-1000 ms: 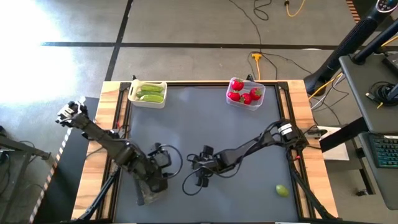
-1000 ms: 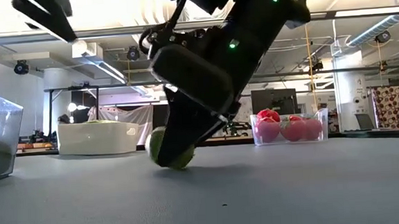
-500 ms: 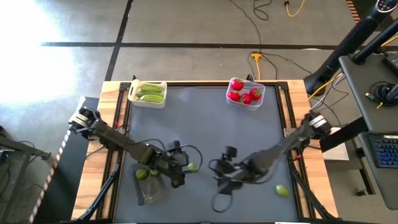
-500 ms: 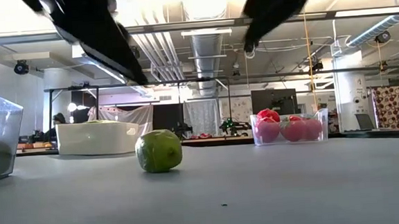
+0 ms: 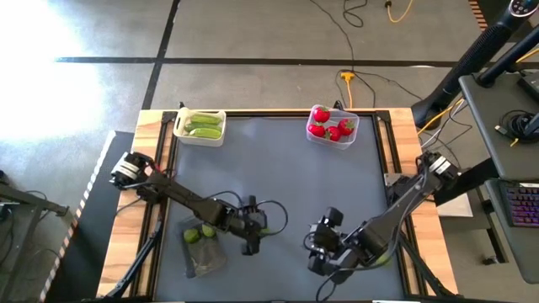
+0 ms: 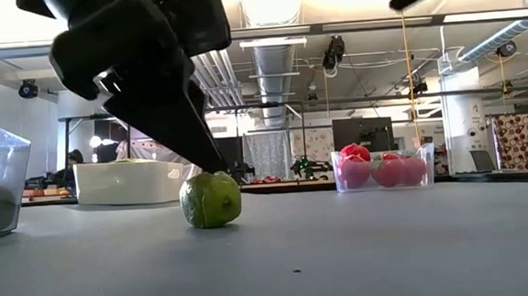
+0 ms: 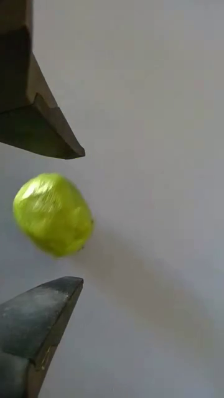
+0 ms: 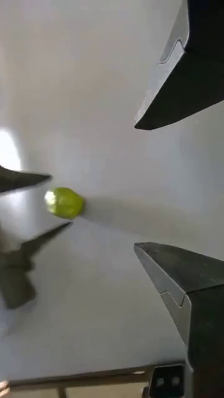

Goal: Sort produce into baskets
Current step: Put the top lime into the black bin

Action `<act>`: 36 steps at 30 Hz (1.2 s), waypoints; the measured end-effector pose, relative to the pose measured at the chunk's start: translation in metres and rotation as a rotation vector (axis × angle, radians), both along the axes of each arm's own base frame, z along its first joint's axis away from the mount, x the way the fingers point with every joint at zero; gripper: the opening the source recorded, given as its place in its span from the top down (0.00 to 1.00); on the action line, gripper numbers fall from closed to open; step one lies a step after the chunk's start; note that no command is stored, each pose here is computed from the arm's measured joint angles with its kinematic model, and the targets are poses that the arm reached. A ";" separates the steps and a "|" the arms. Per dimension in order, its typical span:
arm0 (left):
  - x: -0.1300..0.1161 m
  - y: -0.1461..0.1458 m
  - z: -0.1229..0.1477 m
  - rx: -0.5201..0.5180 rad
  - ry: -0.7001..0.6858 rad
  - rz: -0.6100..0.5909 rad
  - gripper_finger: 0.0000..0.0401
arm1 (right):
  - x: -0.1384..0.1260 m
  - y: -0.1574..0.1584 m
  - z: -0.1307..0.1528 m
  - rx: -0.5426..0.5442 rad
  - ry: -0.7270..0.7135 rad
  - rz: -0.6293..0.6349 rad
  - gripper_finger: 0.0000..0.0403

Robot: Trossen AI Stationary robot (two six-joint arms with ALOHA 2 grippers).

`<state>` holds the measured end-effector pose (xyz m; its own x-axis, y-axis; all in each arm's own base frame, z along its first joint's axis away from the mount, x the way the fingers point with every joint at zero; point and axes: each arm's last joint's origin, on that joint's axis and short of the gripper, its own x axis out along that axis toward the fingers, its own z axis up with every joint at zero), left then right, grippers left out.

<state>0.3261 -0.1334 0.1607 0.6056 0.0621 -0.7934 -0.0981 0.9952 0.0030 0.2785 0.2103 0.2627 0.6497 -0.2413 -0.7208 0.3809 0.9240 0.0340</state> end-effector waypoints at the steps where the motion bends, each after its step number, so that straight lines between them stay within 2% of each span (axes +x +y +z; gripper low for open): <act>1: 0.001 0.001 0.000 0.015 0.000 -0.019 0.24 | 0.001 0.002 -0.004 0.005 0.012 0.002 0.25; 8: 0.000 0.000 0.000 0.123 0.042 -0.353 0.24 | 0.008 0.012 -0.032 0.044 0.136 0.040 0.26; 14: 0.007 0.013 -0.006 0.190 0.064 -0.391 0.24 | 0.019 0.022 -0.049 0.109 0.132 0.035 0.26; 19: 0.009 0.013 -0.023 0.162 0.116 -0.454 0.24 | 0.029 0.030 -0.062 0.155 0.096 0.039 0.26; 25: 0.014 0.011 -0.027 0.060 0.132 -0.308 0.33 | 0.026 0.028 -0.062 0.145 0.116 0.014 0.26; 31: 0.019 0.008 -0.016 -0.047 0.127 -0.159 0.55 | 0.031 0.017 -0.062 0.094 0.151 0.024 0.26; 34: 0.016 0.004 0.000 -0.089 0.169 -0.122 0.66 | 0.029 0.007 -0.064 0.039 0.235 0.023 0.26; 36: 0.010 -0.004 0.024 -0.106 0.192 -0.109 0.67 | 0.029 0.002 -0.064 0.024 0.280 0.022 0.26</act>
